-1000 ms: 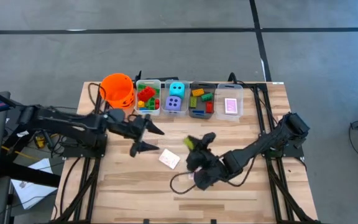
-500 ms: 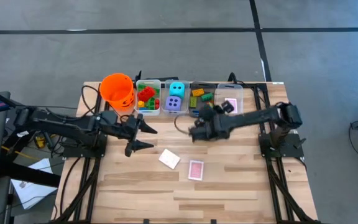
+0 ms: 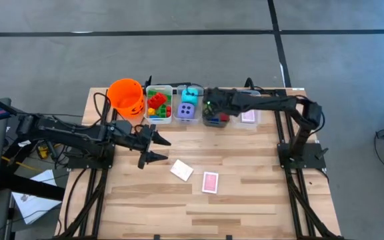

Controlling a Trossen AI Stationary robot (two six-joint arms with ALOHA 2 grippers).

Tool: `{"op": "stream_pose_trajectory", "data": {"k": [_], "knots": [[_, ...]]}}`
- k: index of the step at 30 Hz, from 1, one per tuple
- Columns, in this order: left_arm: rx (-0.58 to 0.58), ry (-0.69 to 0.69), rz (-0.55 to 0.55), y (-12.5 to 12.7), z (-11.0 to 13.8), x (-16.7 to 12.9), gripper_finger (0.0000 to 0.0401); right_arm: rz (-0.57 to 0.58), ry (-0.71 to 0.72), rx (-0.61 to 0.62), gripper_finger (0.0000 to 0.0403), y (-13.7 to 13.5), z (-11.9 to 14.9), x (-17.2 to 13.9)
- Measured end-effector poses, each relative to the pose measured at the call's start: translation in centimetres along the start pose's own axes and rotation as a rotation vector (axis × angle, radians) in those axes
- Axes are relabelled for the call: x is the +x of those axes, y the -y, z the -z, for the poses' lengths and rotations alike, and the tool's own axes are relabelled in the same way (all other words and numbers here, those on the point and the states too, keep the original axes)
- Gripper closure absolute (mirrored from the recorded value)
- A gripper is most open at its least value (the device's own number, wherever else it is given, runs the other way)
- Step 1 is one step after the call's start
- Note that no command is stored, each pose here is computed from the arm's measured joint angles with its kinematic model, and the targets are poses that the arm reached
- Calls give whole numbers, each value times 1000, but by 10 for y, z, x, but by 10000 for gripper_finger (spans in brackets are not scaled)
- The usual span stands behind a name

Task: Pick & Place Toys
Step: Put the light green game piece into the black bin, then put the white deck of cards into the right transparent bin

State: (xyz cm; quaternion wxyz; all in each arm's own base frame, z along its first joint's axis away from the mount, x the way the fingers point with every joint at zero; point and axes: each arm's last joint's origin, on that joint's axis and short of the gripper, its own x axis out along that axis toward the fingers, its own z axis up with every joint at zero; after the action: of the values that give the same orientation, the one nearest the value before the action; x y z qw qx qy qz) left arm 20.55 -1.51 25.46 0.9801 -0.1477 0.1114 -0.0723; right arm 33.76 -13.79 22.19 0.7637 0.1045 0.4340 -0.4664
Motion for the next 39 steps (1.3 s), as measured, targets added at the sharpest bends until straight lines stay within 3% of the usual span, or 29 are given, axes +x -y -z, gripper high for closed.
{"op": "stream_pose_trajectory", "data": {"k": [6, 15, 21, 26, 30, 35, 39], "knots": [[0, 1, 0, 0, 0, 0, 100, -12, -163, 23, 278, 20, 6, 10], [-53, 0, 4, 1, 0, 0, 100, -57, -113, -42, 182, 8, 6, 4], [-53, -13, 6, 2, 1, 0, 99, -117, -74, -147, 149, -31, 23, -22], [-20, -26, 25, 6, 4, 1, 102, -72, 86, -216, 148, -80, 56, -68], [12, -42, 39, 9, 6, 5, 102, -87, 243, -102, 148, -113, 95, -114], [9, -94, 24, 6, 14, 14, 103, -225, 385, 197, 148, -137, 145, -166], [5, -146, 8, 2, 24, 24, 103, -297, 488, 351, 148, -150, 181, -187]]}}
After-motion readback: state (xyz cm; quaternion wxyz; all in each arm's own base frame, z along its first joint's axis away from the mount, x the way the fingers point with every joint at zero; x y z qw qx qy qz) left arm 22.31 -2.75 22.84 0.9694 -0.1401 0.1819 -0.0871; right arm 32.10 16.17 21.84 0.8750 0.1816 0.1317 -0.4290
